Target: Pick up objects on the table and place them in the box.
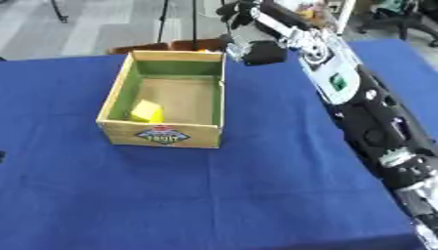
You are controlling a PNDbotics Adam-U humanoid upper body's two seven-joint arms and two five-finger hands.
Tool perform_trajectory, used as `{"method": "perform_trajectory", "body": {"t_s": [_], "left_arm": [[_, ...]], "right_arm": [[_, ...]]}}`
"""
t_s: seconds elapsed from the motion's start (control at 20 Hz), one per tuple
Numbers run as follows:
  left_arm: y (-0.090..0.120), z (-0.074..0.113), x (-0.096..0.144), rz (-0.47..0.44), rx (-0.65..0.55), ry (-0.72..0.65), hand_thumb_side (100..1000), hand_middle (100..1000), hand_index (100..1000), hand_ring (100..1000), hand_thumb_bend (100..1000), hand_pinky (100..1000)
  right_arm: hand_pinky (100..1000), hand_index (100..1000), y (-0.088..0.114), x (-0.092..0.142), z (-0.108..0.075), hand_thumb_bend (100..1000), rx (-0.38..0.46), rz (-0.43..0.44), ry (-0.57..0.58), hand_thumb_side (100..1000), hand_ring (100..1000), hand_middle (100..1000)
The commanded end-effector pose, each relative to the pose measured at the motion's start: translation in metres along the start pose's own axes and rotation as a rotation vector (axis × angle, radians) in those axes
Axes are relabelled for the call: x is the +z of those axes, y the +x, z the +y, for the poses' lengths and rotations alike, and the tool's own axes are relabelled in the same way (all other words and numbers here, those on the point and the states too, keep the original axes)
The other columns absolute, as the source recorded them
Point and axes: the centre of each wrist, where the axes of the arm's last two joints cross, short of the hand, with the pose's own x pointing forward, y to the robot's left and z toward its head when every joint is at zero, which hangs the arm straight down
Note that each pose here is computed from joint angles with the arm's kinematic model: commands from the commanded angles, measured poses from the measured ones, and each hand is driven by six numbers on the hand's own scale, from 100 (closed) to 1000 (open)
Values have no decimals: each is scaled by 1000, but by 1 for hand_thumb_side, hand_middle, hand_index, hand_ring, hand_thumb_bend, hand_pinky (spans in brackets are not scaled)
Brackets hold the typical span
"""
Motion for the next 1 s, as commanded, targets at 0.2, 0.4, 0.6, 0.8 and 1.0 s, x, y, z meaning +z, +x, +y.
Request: {"method": "perform_trajectory", "body": {"t_s": [0.2,0.4,0.6,0.8,1.0], "left_arm": [[9,7,-3,-26,-32,5,919,582,732,497,747,723],[9,8,-2,-25,-33,6,918,582,732,496,748,723],[9,8,-2,-25,-33,6,918,582,732,496,748,723],[9,8,-2,-25,-33,6,918,582,732,496,748,723],[9,8,-2,-24,-35,5,918,582,732,496,748,723]], "right_arm": [[810,910,-13,17,-16,100,9,71,-49,534,752,768],[809,908,-22,22,-11,100,1,114,-50,531,750,762],[809,907,-31,28,-6,100,-6,152,-45,531,749,760],[809,906,-35,29,-4,100,-8,167,-45,530,748,757],[803,894,-32,22,-7,100,7,153,-35,508,743,746]]}}
